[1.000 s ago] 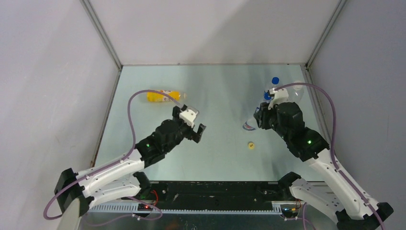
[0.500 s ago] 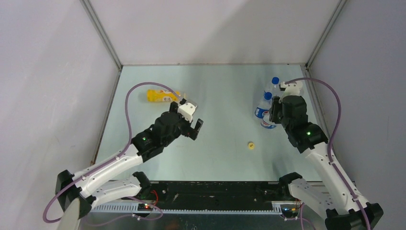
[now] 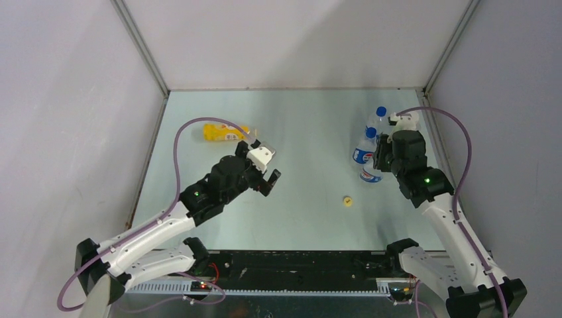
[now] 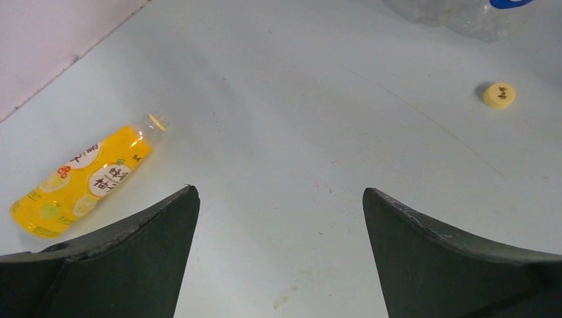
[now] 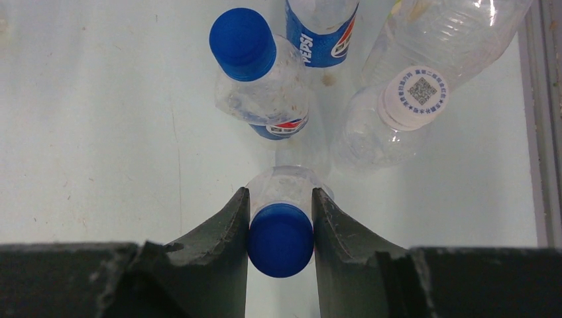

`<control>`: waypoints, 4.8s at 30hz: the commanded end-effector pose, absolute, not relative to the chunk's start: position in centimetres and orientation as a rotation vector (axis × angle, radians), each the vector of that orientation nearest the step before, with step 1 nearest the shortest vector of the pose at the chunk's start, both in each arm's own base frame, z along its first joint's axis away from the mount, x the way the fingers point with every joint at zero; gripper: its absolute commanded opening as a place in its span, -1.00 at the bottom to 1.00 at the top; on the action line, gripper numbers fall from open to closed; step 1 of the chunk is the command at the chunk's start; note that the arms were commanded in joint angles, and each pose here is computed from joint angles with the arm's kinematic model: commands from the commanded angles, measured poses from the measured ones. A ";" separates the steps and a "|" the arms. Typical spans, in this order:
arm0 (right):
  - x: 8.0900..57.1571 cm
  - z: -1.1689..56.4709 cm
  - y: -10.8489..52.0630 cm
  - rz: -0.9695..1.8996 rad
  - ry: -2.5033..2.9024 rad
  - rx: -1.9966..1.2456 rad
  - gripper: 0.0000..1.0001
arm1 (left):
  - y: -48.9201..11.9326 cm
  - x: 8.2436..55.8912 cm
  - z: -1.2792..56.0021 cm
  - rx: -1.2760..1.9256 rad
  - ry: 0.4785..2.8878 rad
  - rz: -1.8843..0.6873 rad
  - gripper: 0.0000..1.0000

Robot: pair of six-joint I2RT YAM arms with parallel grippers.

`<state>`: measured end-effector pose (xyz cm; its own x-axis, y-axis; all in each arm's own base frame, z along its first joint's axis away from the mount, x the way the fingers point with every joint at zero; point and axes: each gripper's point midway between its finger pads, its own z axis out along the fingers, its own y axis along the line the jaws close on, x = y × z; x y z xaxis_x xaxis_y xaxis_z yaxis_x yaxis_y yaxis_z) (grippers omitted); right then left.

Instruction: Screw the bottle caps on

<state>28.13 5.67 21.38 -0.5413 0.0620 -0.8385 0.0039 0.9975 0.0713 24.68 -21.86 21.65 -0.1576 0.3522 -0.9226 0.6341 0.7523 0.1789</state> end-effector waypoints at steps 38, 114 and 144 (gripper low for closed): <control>28.9 22.7 5.8 0.150 2.170 0.087 -0.09 | -18.6 27.7 24.0 0.658 1.687 -0.124 0.99; 20.8 31.1 10.0 0.287 1.719 -0.632 0.99 | -8.8 47.1 6.0 1.465 2.441 0.252 0.12; 17.6 18.7 17.1 0.571 2.298 -0.492 0.99 | -20.0 24.7 4.8 0.688 2.618 -0.206 0.15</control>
